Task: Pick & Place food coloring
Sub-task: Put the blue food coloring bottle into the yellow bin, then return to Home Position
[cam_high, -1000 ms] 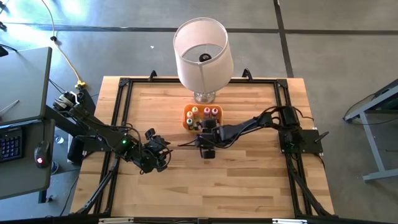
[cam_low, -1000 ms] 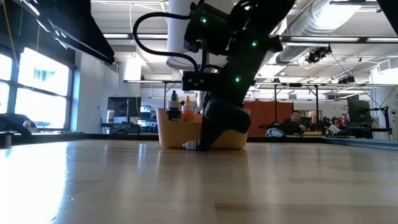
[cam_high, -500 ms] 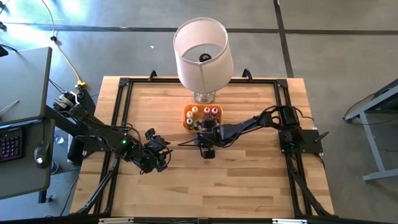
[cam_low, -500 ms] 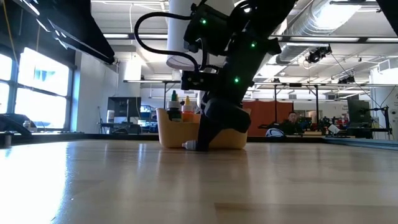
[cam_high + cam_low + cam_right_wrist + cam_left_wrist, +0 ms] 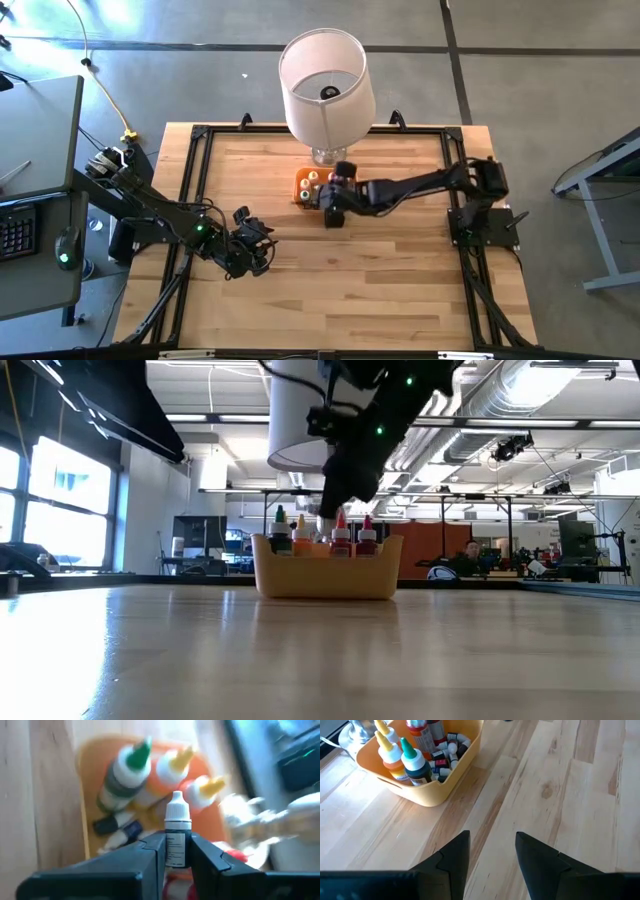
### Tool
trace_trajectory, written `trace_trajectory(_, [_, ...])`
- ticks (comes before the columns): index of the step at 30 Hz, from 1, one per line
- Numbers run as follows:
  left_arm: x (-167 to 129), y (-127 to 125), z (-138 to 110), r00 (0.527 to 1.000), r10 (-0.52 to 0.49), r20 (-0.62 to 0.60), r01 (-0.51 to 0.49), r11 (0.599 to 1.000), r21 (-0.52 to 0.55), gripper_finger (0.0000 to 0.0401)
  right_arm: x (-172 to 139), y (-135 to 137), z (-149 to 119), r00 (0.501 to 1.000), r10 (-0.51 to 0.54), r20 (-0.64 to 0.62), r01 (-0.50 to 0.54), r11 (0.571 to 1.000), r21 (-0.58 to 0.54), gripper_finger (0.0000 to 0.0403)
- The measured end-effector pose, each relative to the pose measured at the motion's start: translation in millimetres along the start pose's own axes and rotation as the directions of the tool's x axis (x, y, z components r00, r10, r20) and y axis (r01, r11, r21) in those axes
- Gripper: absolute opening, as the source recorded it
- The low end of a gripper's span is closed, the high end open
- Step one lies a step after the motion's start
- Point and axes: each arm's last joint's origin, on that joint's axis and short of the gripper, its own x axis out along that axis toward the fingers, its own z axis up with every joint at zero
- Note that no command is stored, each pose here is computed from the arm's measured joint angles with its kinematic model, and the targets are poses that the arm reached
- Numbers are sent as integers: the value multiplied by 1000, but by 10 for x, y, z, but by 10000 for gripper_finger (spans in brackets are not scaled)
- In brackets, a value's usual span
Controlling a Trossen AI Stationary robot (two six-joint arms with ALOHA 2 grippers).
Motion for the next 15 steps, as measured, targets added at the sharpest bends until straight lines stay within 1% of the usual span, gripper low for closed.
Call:
trace_trajectory(2, [0,0,0,1000,0,0,0,1000,0,156,85,-46,-50,997,68,-37,-67,997,32,71])
trace_trajectory(4, [0,0,0,1000,0,0,0,1000,0,156,136,-79,-86,988,138,-62,-136,990,37,85])
trace_trajectory(6, [0,1,-1,1000,1,-1,-1,1000,1,156,161,-98,-91,984,169,-62,-167,985,31,100])
trace_trajectory(8, [0,4,-4,1000,4,-3,-4,1000,8,156,170,-95,-96,983,170,-65,-169,985,19,114])
trace_trajectory(11, [0,13,-2,1000,27,14,-27,1000,11,156,149,-116,-78,991,125,-54,-125,992,13,127])
trace_trajectory(13, [-1,19,4,998,47,34,-48,999,11,156,77,-135,-49,994,102,-36,-102,995,10,131])
trace_trajectory(15, [-10,33,9,997,61,45,-62,998,12,156,-28,-156,-17,996,92,-17,-93,995,-25,132])
